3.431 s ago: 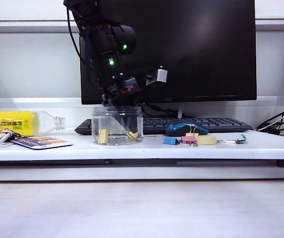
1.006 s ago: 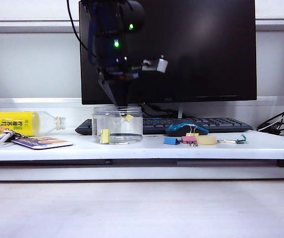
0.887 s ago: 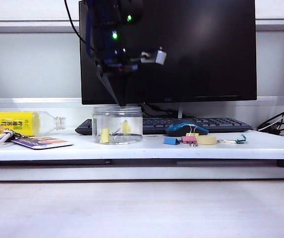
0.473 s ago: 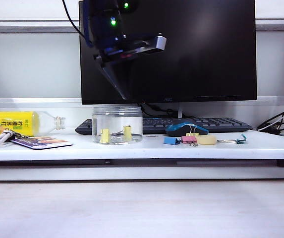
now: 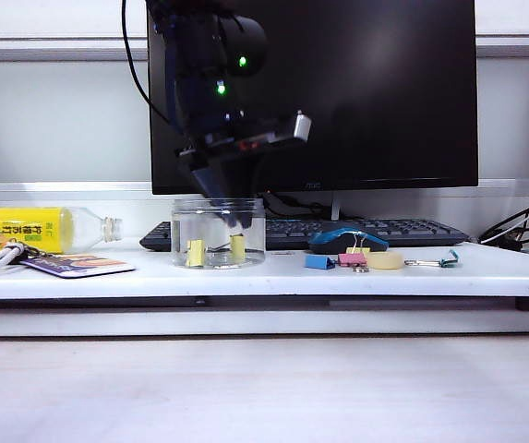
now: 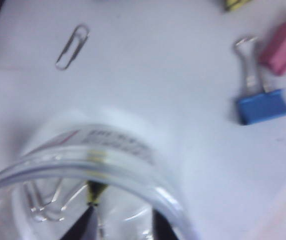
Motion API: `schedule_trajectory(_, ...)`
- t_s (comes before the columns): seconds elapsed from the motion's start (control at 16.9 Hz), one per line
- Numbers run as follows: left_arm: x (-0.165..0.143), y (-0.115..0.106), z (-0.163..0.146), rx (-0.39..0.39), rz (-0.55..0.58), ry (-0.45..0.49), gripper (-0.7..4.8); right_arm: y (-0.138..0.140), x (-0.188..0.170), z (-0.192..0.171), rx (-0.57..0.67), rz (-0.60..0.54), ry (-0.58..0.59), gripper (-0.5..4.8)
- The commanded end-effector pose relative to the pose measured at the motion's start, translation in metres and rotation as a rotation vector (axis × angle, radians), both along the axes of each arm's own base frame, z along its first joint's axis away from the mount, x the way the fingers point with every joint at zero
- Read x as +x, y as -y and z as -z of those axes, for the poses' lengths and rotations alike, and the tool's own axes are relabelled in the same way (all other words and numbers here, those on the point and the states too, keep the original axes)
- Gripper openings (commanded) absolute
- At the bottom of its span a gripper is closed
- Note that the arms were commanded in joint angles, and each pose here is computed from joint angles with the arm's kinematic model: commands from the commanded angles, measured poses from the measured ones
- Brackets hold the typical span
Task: Take the clips out of the round transparent plastic box and place them on the table.
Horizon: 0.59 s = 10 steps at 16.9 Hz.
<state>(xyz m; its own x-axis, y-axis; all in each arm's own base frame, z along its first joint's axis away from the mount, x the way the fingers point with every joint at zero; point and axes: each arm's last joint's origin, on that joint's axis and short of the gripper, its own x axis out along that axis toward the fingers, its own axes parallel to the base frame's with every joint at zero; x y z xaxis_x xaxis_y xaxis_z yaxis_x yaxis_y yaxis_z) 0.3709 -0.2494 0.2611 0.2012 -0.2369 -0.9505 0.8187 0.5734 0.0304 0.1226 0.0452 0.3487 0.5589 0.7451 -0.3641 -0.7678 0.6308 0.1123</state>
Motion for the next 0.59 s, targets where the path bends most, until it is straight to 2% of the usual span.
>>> schedule_trajectory(0.06,0.002,-0.001,0.001,0.044,-0.014,0.027,1.53,0.0,-0.001,-0.003,0.007,-0.007,0.026,1.26)
schedule_trajectory(0.18,0.003,-0.001,0.002,0.07,-0.015,0.045,1.67,0.0,-0.001,-0.003,0.008,-0.007,0.027,1.26)
schedule_trajectory(0.24,0.003,-0.001,0.003,0.078,-0.007,0.048,2.14,0.0,-0.001,-0.003,0.008,-0.007,0.027,1.26)
schedule_trajectory(0.59,0.008,0.0,0.021,0.107,-0.009,0.005,2.16,0.0,-0.001,-0.003,0.008,-0.007,0.028,1.26)
